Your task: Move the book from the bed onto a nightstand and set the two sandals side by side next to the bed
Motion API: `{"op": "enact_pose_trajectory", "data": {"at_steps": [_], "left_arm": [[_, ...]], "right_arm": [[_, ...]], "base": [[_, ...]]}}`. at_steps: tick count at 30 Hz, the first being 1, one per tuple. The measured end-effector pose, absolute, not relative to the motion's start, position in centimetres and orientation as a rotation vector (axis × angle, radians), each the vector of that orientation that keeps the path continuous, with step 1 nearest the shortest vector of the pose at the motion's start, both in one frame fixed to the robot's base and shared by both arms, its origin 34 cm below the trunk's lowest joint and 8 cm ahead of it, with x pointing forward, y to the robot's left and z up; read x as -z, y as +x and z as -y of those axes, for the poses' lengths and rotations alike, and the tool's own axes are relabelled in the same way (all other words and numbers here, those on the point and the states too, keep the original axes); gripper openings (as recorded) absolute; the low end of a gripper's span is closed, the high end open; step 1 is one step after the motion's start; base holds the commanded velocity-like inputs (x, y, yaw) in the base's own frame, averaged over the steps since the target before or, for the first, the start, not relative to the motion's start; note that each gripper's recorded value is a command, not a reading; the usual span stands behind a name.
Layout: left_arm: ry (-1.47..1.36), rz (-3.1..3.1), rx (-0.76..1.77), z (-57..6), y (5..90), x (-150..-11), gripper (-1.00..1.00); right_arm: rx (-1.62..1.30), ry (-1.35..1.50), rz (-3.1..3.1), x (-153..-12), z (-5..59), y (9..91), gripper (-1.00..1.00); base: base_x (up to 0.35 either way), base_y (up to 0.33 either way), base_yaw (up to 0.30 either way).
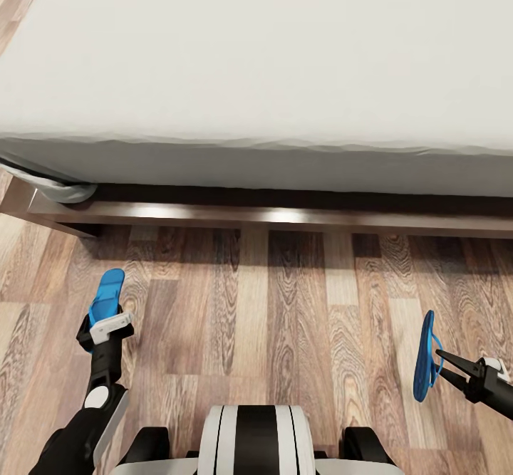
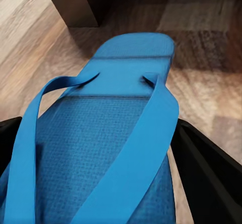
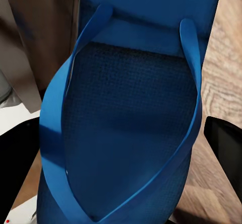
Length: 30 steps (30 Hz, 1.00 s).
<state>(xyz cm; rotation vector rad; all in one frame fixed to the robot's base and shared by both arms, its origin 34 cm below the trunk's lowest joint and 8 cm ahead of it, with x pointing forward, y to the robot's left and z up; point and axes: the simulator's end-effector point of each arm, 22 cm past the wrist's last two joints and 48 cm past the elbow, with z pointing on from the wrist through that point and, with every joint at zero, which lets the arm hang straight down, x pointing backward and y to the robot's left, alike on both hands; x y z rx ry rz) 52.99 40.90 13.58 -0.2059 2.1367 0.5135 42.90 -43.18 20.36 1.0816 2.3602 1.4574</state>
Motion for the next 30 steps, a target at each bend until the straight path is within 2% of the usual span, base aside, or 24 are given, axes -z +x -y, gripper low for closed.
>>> {"op": "enact_pose_trajectory", "data": {"at_steps": [30], "left_arm": [[-0.193, -2.162, -0.518, -40.8, 52.2, -12.4, -1.0]], "right_arm": [[-1.452, 1.106, -2.377, -19.5, 43.2, 42.2, -1.0]], "base": [[0.0, 0.0, 0.0]]}}
